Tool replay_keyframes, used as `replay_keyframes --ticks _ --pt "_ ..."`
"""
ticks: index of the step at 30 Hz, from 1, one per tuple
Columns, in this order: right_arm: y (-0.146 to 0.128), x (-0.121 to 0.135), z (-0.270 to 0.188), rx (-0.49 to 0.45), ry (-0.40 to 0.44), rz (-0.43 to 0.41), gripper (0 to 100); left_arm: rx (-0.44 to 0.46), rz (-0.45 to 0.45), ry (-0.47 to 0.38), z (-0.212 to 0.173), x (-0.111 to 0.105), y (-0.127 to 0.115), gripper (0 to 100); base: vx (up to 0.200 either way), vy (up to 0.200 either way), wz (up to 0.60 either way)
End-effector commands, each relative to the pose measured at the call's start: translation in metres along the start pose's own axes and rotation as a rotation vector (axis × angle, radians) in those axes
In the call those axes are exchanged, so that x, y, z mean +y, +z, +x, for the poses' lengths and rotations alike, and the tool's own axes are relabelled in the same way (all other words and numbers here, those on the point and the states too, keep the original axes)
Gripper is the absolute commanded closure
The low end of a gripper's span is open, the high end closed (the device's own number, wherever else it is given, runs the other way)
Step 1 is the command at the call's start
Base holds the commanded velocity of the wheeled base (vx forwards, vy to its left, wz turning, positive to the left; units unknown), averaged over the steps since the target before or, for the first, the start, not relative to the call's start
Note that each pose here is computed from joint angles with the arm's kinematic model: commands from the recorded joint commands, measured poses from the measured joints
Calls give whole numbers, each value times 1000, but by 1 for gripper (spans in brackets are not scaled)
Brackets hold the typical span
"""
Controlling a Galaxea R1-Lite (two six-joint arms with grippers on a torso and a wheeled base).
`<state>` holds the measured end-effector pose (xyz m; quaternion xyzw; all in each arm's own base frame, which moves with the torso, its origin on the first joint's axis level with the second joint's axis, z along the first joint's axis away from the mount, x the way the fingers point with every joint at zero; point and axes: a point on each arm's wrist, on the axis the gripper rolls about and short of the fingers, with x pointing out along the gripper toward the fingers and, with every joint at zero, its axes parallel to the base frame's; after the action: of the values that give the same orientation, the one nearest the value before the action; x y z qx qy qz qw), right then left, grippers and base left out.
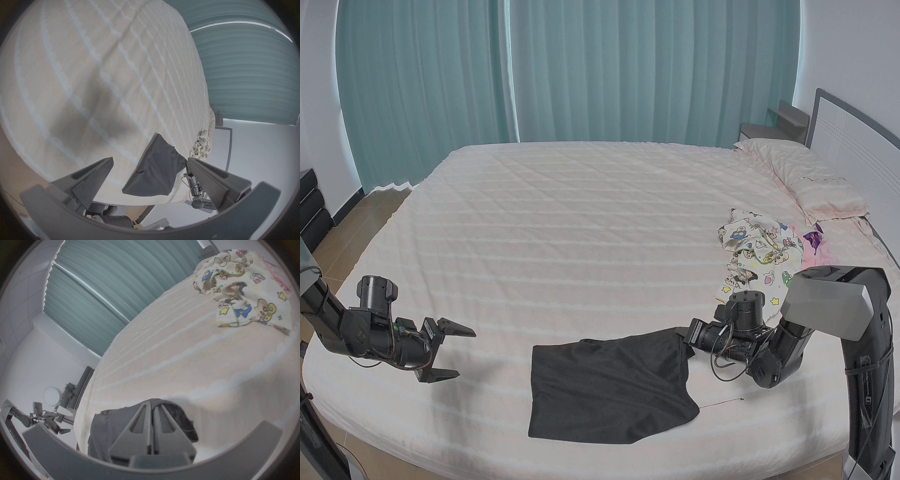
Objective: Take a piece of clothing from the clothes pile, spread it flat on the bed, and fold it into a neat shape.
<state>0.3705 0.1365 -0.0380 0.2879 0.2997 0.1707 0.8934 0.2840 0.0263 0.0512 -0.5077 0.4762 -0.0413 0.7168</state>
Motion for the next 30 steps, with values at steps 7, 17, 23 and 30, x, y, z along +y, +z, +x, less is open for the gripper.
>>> replay_keyframes --ticks 7,17,23,30 --pt "7 -7 -2 -58 -20 74 100 0 -1 2 0 0 0 0 0 0 0" --pt "6 -21 0 -64 -49 101 100 0 0 2 0 0 0 0 0 0 0" --pt "1 -25 0 -52 -65 104 0 1 -1 2 1 1 0 0 0 0 0" --pt "12 -17 -15 -97 -36 93 0 0 0 2 0 0 0 0 0 0 0"
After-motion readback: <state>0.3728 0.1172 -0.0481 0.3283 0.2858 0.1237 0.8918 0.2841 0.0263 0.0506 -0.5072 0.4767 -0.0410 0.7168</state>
